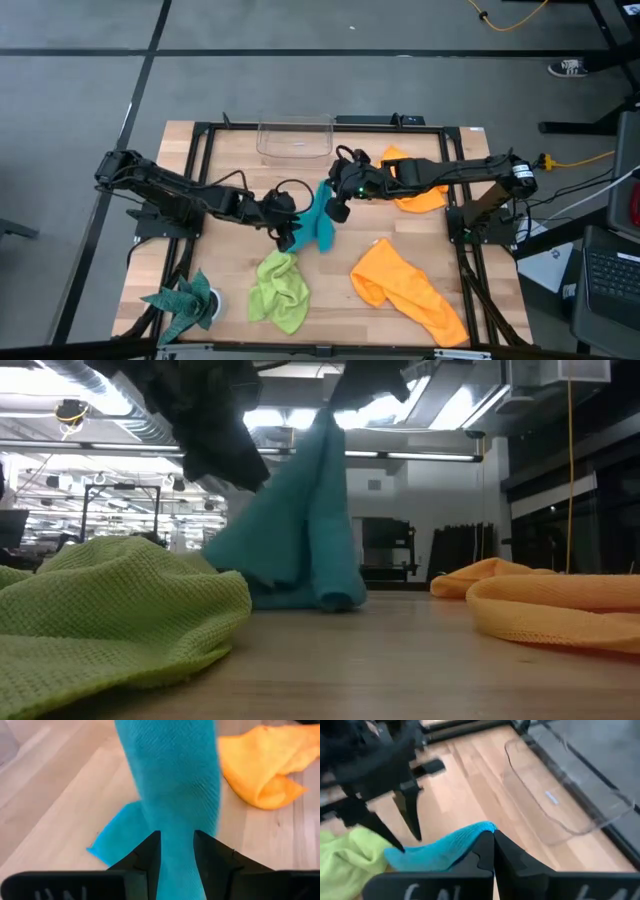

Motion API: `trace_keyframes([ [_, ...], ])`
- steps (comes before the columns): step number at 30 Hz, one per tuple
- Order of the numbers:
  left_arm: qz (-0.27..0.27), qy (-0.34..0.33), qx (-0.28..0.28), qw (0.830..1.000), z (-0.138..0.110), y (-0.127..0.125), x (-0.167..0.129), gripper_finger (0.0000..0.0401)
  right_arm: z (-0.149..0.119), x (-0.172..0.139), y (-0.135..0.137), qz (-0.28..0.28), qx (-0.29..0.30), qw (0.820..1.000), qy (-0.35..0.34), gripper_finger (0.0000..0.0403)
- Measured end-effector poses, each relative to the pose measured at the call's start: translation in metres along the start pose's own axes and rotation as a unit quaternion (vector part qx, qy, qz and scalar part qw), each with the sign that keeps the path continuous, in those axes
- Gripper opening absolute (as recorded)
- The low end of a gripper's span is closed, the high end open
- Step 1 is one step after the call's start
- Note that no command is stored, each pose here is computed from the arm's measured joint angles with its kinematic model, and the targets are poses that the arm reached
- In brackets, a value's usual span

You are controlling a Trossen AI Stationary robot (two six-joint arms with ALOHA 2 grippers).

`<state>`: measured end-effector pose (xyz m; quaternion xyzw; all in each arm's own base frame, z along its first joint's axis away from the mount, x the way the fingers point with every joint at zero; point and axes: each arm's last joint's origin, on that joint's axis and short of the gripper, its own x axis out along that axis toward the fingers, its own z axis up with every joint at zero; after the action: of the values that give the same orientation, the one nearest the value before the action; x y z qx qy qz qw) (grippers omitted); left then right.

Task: Fold microfiber towels
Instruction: Fold the blue microfiber cloth

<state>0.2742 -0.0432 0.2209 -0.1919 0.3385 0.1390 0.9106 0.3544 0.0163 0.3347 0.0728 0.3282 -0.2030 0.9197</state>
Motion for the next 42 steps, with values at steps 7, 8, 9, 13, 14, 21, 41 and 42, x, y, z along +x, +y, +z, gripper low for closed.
trace_keyframes([
  [7,0.028,-0.032,-0.029,0.999,-0.001,-0.005,-0.002,0.0108,-0.013,0.015,0.003,-0.004,0.007,0.999,0.044,0.0000],
  [8,0.022,-0.038,-0.035,0.998,-0.001,-0.006,-0.002,0.0108,-0.016,0.018,0.003,-0.007,0.004,0.999,0.052,0.0000],
  [9,0.009,-0.046,-0.038,0.998,0.001,-0.009,-0.003,0.0108,-0.017,0.022,0.004,-0.009,0.001,0.998,0.055,0.0000],
  [13,-0.042,-0.046,-0.030,0.998,0.000,-0.020,0.002,0.0108,-0.017,0.034,0.005,-0.011,0.005,0.999,0.052,0.0000],
  [14,-0.038,-0.036,-0.024,0.998,-0.004,-0.021,0.005,0.0108,-0.016,0.036,0.004,-0.012,0.008,0.999,0.049,0.0000],
  [21,0.002,0.005,-0.005,1.000,-0.027,-0.022,0.047,0.0108,-0.011,0.041,0.002,-0.009,0.008,1.000,0.027,0.0000],
  [41,0.155,0.084,0.002,0.984,-0.036,0.012,0.038,0.0108,-0.028,0.046,0.007,-0.008,-0.008,0.995,0.097,0.0000],
  [42,0.119,0.073,-0.001,0.990,-0.029,0.006,0.036,0.0108,-0.028,0.049,0.006,-0.016,-0.008,0.995,0.097,0.0000],
])
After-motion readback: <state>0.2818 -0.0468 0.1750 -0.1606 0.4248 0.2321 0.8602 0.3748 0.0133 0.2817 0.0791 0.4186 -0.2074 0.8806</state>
